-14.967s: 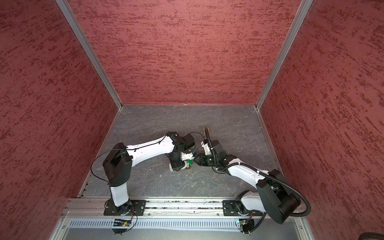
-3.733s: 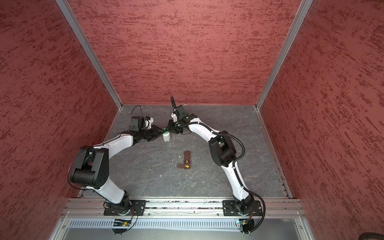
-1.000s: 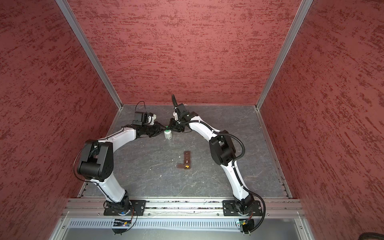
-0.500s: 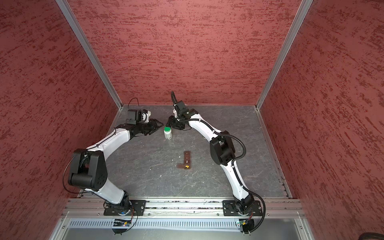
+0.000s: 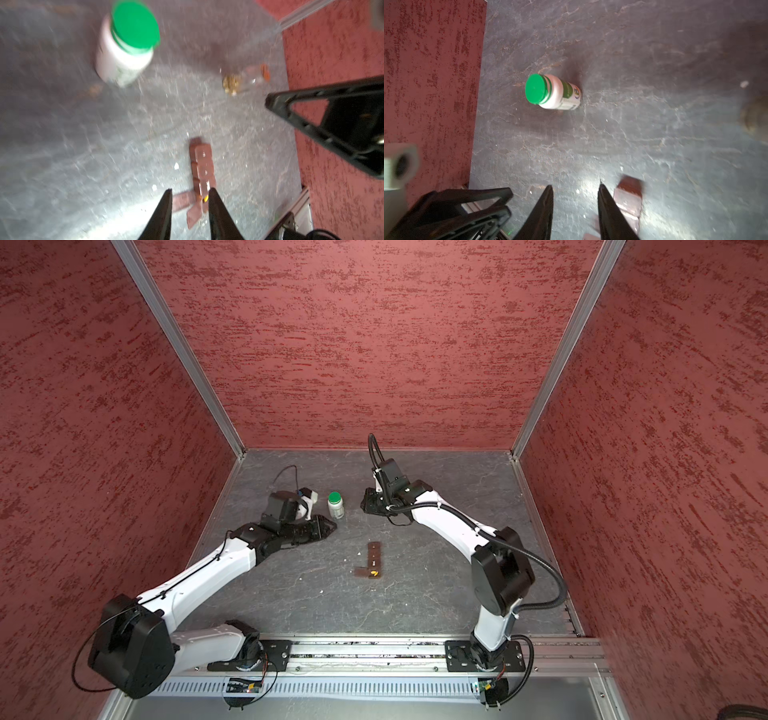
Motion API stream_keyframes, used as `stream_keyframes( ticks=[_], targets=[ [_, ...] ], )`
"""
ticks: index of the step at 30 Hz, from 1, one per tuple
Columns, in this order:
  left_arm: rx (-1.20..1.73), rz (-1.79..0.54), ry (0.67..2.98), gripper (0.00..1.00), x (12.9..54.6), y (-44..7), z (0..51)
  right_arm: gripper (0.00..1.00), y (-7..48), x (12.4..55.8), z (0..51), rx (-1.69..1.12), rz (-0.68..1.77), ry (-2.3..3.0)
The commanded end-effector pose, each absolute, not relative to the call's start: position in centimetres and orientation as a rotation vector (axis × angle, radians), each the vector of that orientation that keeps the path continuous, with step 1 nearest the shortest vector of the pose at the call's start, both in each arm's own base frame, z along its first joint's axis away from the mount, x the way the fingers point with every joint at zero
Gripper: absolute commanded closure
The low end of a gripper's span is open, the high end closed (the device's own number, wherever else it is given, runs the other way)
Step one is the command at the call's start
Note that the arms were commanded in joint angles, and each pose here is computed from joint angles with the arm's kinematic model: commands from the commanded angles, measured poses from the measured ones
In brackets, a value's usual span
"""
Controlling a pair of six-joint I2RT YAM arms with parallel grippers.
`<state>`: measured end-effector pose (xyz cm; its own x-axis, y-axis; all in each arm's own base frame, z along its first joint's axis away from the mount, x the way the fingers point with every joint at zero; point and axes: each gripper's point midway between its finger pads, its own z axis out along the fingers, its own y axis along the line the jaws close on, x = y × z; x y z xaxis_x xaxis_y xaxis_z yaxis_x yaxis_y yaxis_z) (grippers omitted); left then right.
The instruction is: Sort the pills into containers
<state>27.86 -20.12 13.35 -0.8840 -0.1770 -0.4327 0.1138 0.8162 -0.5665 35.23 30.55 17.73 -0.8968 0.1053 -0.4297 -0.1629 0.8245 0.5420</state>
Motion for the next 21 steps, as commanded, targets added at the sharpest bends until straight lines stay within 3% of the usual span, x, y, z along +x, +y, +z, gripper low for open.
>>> stream_keyframes(
  ticks=[1, 7, 12, 21],
  targets=[
    [-0.084, -0.684, 2.647, 0.76, 24.7, -19.7, 9.0, 0.67, 28.9, 34.2, 18.1, -0.03, 0.779, 2.463],
    [-0.074, -0.641, 2.75, 0.84, 21.3, -21.6, 4.6, 0.73, 25.1, 30.2, 16.2, 0.006, 0.742, 2.464],
    [-0.073, -0.641, 2.761, 0.9, 21.4, -23.0, 3.6, 0.74, 23.2, 28.0, 14.5, 0.027, 0.719, 2.489],
    [-0.057, -0.662, 2.77, 0.92, 22.1, -24.7, 2.7, 0.74, 21.7, 26.3, 13.7, 0.046, 0.72, 2.481]
  ],
)
